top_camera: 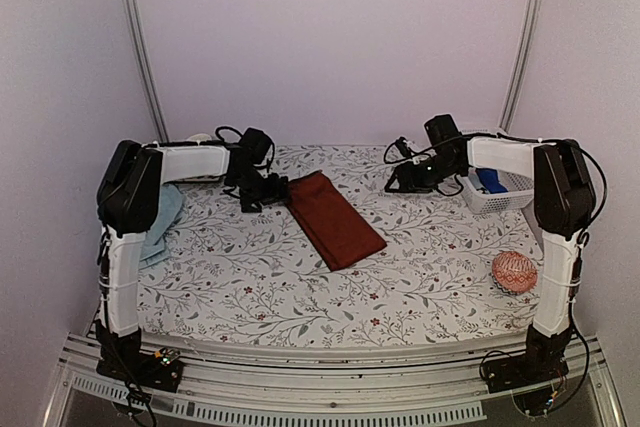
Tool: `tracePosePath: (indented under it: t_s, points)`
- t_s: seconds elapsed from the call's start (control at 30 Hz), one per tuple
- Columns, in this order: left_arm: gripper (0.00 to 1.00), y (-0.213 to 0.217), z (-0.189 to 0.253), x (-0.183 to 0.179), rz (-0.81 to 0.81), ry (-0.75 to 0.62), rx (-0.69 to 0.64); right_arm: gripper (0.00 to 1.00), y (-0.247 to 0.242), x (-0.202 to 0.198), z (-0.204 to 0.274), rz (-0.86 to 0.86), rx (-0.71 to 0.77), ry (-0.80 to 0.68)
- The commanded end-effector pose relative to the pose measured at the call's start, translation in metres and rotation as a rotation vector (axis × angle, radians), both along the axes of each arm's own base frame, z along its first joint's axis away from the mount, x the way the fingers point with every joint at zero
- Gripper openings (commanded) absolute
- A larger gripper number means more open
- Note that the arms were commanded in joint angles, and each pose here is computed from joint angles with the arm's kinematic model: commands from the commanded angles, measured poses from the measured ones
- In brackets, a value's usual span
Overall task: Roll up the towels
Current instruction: Rotate the towel at the center of the board.
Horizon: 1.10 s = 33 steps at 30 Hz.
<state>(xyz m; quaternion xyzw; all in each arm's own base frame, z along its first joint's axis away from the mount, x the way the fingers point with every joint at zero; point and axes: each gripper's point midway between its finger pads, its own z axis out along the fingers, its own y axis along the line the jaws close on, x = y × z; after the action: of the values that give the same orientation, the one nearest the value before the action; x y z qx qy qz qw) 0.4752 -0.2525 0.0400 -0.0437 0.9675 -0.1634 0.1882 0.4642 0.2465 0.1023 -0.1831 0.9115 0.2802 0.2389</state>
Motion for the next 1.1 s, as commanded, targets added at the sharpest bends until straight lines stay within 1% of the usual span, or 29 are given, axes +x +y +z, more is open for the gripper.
tracePosePath:
  t_s: [0.0, 0.2, 0.3, 0.37, 0.43, 0.5, 0.7, 0.83, 0.93, 1.07]
  points:
    - [0.92, -0.006, -0.009, 0.007, 0.028, 0.017, -0.085, 0.59, -0.001, 0.004, 0.005, 0.007, -0.019, -0.023]
    - [0.91, -0.038, -0.021, 0.023, -0.024, 0.013, -0.204, 0.59, -0.003, 0.002, 0.004, 0.0, -0.03, -0.018]
    - [0.92, -0.047, -0.037, 0.027, -0.034, 0.02, -0.218, 0.59, -0.005, 0.002, 0.005, -0.002, -0.037, -0.025]
    - [0.94, -0.056, -0.045, 0.031, -0.047, 0.019, -0.234, 0.59, -0.006, 0.002, 0.007, -0.003, -0.037, -0.03]
    - [0.94, -0.069, -0.051, 0.036, -0.069, 0.003, -0.272, 0.59, -0.007, 0.002, 0.007, -0.005, -0.037, -0.03]
    - [0.97, -0.082, -0.056, 0.042, -0.088, -0.019, -0.308, 0.59, -0.009, 0.002, 0.006, -0.009, -0.037, -0.031]
    - [0.97, -0.14, -0.064, 0.062, -0.187, -0.079, -0.457, 0.6, -0.023, 0.002, 0.012, -0.04, -0.036, -0.05]
    - [0.97, -0.167, -0.059, 0.075, -0.229, -0.14, -0.542, 0.6, -0.029, 0.003, 0.018, -0.054, -0.024, -0.071]
    - [0.97, -0.149, -0.046, 0.093, -0.172, -0.196, -0.49, 0.62, -0.026, -0.001, 0.022, -0.027, -0.007, -0.091]
    - [0.97, -0.098, 0.002, 0.108, -0.136, -0.32, -0.384, 0.64, -0.026, -0.003, 0.047, 0.017, -0.002, -0.24]
